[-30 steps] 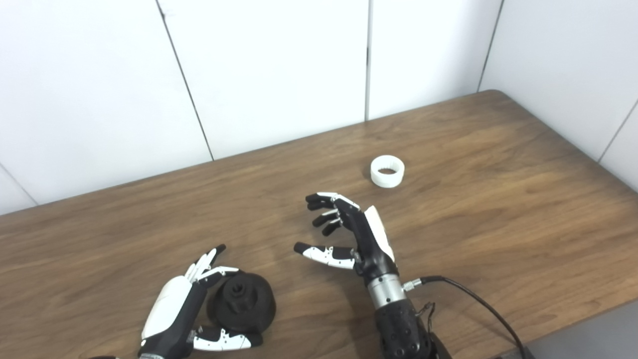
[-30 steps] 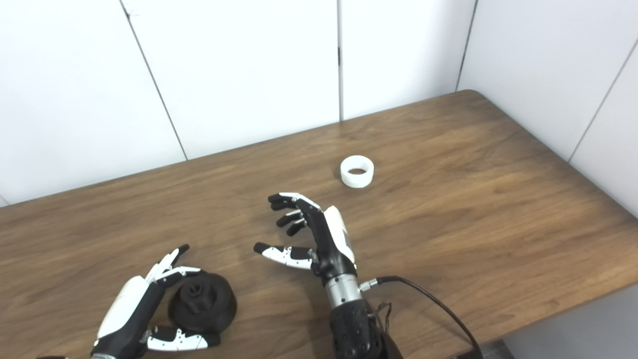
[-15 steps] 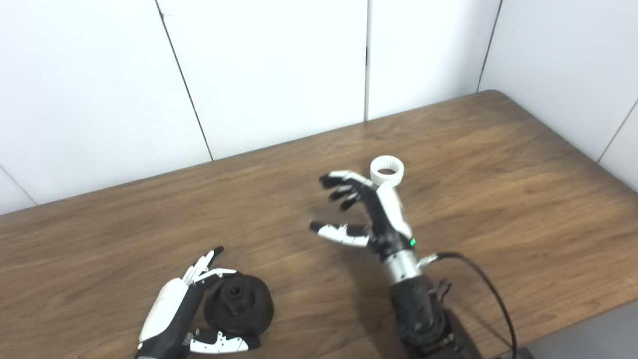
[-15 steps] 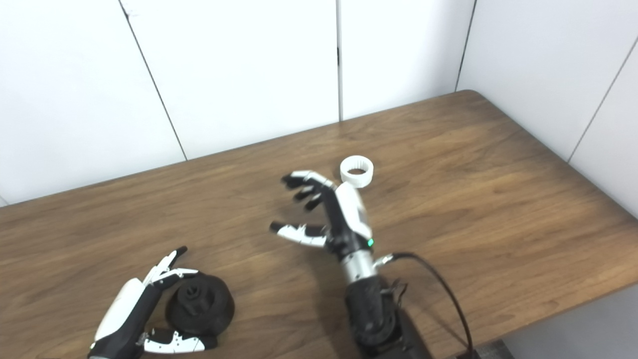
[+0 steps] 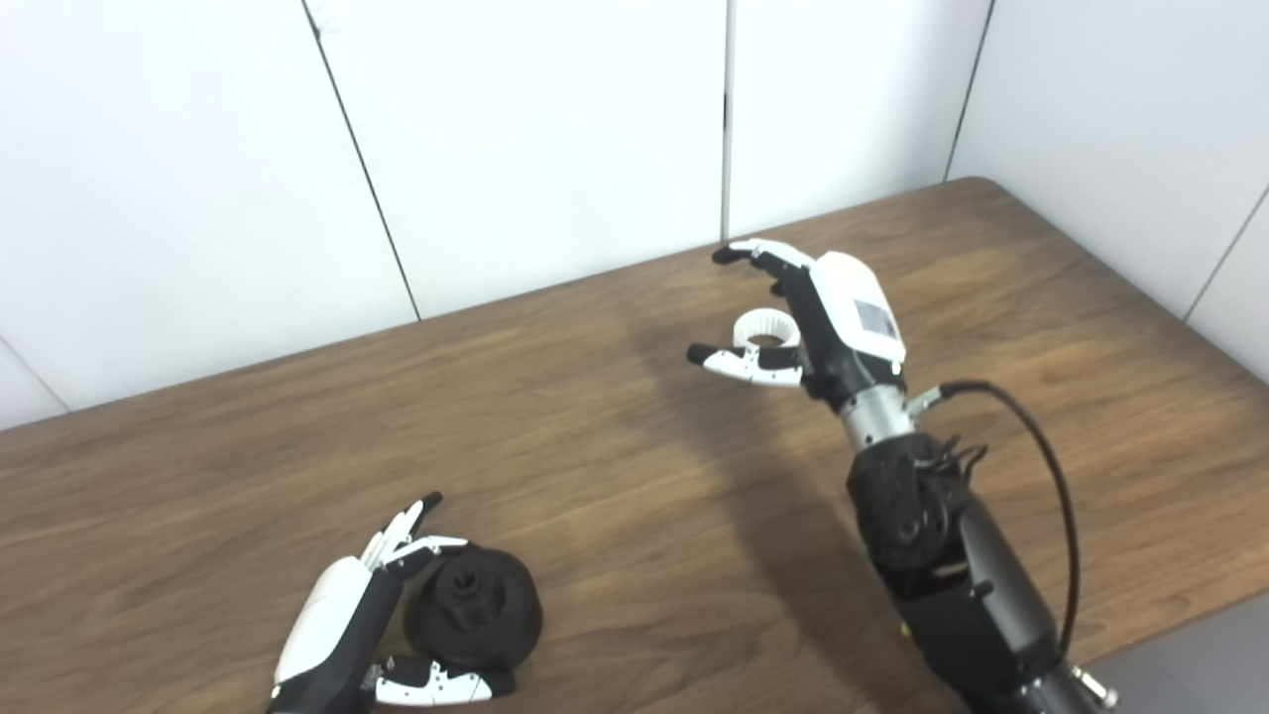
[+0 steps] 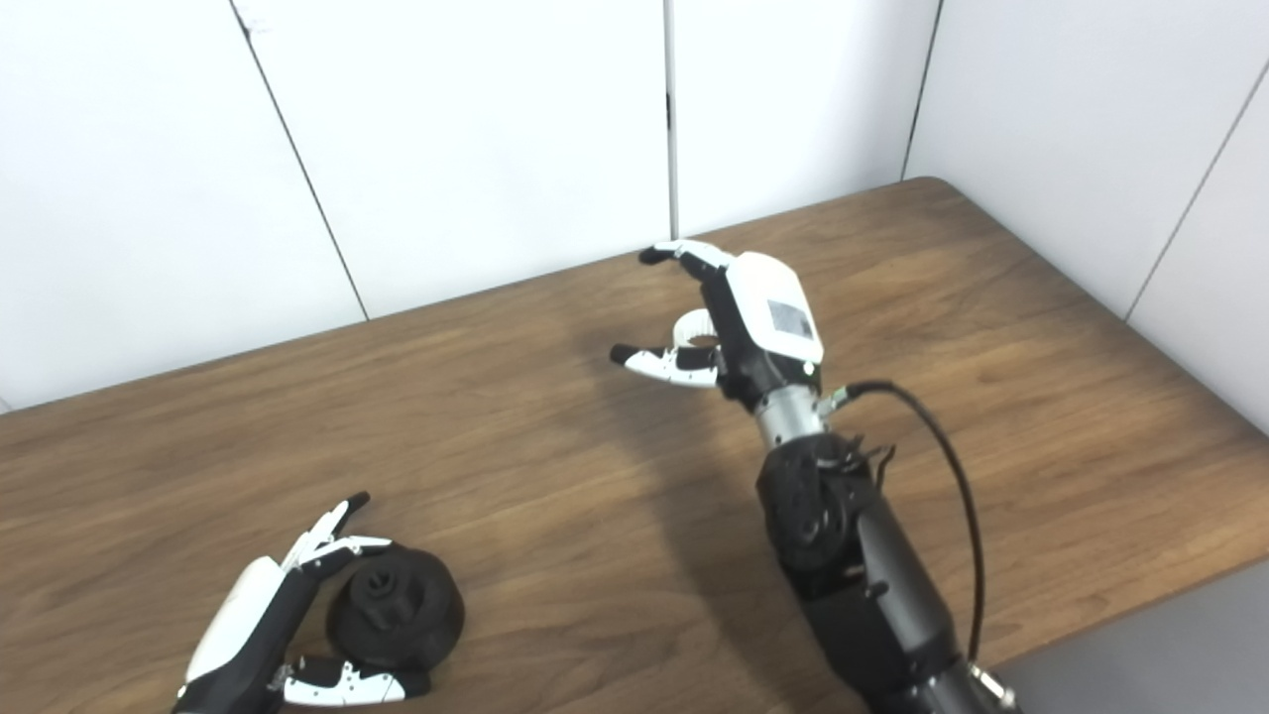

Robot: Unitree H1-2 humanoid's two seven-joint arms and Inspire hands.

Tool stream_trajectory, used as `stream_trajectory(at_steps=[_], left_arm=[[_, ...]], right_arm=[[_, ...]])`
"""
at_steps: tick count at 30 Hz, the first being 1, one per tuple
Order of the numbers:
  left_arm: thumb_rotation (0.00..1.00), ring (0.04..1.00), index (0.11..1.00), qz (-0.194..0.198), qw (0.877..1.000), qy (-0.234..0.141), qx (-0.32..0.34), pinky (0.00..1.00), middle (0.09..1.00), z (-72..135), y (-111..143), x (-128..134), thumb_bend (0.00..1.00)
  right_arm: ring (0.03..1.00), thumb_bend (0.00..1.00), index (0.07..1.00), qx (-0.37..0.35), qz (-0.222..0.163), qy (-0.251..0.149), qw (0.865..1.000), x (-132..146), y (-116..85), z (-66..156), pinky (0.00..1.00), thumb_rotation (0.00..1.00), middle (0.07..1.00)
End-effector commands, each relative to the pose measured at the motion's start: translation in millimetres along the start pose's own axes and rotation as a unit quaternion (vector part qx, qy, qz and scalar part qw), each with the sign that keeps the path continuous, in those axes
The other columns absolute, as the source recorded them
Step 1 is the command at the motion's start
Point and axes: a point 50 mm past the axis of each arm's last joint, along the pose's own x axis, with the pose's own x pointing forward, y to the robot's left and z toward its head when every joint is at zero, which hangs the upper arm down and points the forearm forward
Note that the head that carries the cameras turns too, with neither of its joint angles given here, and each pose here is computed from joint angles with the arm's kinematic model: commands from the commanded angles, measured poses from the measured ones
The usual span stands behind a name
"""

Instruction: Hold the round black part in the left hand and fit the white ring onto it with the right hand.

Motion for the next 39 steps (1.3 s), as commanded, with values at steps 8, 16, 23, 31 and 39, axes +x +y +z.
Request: stream_trajectory(at_steps=[8,16,23,31,39], left_arm=[[0.24,1.0,0.632,0.002,1.0,-0.005,0.014,1.0,1.0,-4.5,6.5,-0.2,0.97],[0.26,1.0,0.633,0.0,1.0,-0.006,0.015,1.0,1.0,-3.9,7.7,1.0,0.98],[0.25,1.0,0.634,0.001,1.0,-0.007,0.019,1.0,1.0,-3.3,10.7,1.0,0.97],[0.26,1.0,0.633,0.001,1.0,-0.009,0.022,1.0,1.0,-5.2,12.8,-0.8,0.98],[0.25,1.0,0.634,-0.001,1.0,-0.007,0.02,1.0,1.0,-4.4,14.7,-2.1,0.98]], right_arm=[[0.982,0.87,0.853,-0.058,0.026,0.014,0.998,41.6,-22.0,3.2,0.82,0.48,1.0],[1.0,0.94,0.925,-0.068,0.105,0.065,0.99,70.0,-19.9,-21.8,0.89,0.6,1.0],[1.0,1.0,0.961,-0.068,0.149,0.095,0.982,80.9,-11.3,-42.9,0.88,0.65,1.0],[1.0,1.0,0.964,-0.067,0.187,0.116,0.973,80.2,-1.4,-58.0,0.97,0.64,1.0],[1.0,1.0,0.928,-0.066,0.197,0.12,0.971,75.0,3.4,-60.6,0.98,0.55,1.0]])
